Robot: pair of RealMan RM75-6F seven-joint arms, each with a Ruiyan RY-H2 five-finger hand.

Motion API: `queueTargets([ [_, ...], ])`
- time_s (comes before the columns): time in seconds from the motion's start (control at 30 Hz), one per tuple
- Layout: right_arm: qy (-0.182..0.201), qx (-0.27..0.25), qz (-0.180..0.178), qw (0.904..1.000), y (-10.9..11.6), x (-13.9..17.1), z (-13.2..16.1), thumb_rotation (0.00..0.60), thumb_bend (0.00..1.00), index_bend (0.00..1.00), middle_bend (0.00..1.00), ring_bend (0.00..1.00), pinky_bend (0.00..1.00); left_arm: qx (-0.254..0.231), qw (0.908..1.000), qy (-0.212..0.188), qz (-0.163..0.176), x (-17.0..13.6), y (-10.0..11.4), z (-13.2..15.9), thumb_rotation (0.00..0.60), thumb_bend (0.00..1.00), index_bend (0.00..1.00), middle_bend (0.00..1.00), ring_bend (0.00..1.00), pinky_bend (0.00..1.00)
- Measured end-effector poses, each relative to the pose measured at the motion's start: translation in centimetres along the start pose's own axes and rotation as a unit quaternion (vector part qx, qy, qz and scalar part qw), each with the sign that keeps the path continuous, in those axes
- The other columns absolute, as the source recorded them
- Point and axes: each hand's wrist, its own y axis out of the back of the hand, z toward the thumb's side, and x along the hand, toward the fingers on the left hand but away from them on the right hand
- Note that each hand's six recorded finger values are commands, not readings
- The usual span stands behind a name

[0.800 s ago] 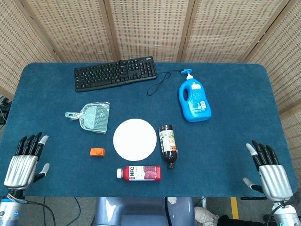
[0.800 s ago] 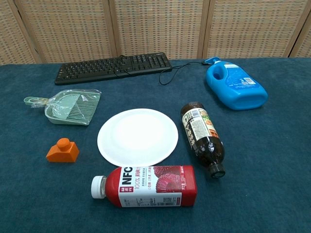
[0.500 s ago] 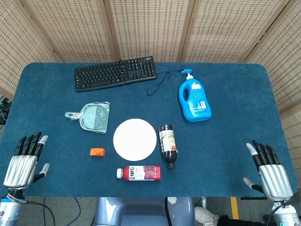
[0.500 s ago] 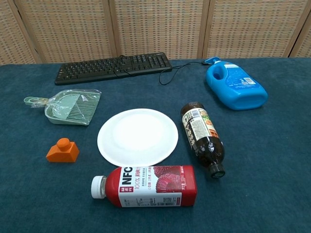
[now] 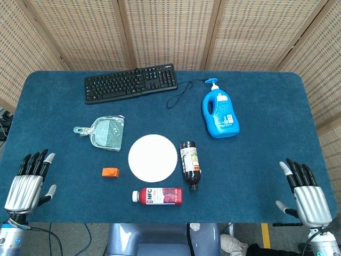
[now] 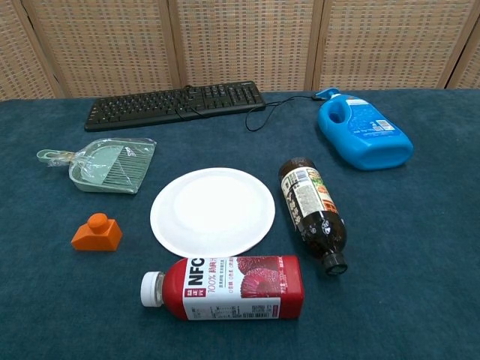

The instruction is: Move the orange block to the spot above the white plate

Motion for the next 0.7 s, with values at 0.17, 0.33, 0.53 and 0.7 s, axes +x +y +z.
queueTargets([
  [0.17, -0.001, 0.001, 0.003, 1.0000, -0.15, -0.06, -0.11, 0.600, 0.00, 0.00, 0.00, 0.00, 0.01, 0.001, 1.0000, -0.001, -0.005, 0.02, -0.21, 0.12, 0.600, 0.34, 0.00, 0.00, 0.00, 0.00],
  [0.33, -0.002, -0.002, 0.002, 1.0000, -0.05, -0.04, -0.16, 0.600, 0.00, 0.00, 0.00, 0.00, 0.01, 0.003, 1.0000, -0.003, -0.004, 0.00, -0.18, 0.37, 0.600, 0.26, 0.00, 0.00, 0.00, 0.00],
  [0.53, -0.004, -0.006, 0.000, 1.0000, 0.17, -0.01, -0.30, 0.600, 0.00, 0.00, 0.00, 0.00, 0.01, -0.001, 1.0000, -0.003, -0.004, 0.17, -0.30, 0.59, 0.600, 0.25, 0.00, 0.00, 0.00, 0.00],
  [0.7, -0.005, -0.007, 0.001, 1.0000, 0.17, -0.05, -0.37, 0.600, 0.00, 0.00, 0.00, 0.00, 0.01, 0.003, 0.9999, -0.006, -0.009, 0.73, -0.58, 0.84, 0.600, 0.25, 0.00, 0.00, 0.00, 0.00],
])
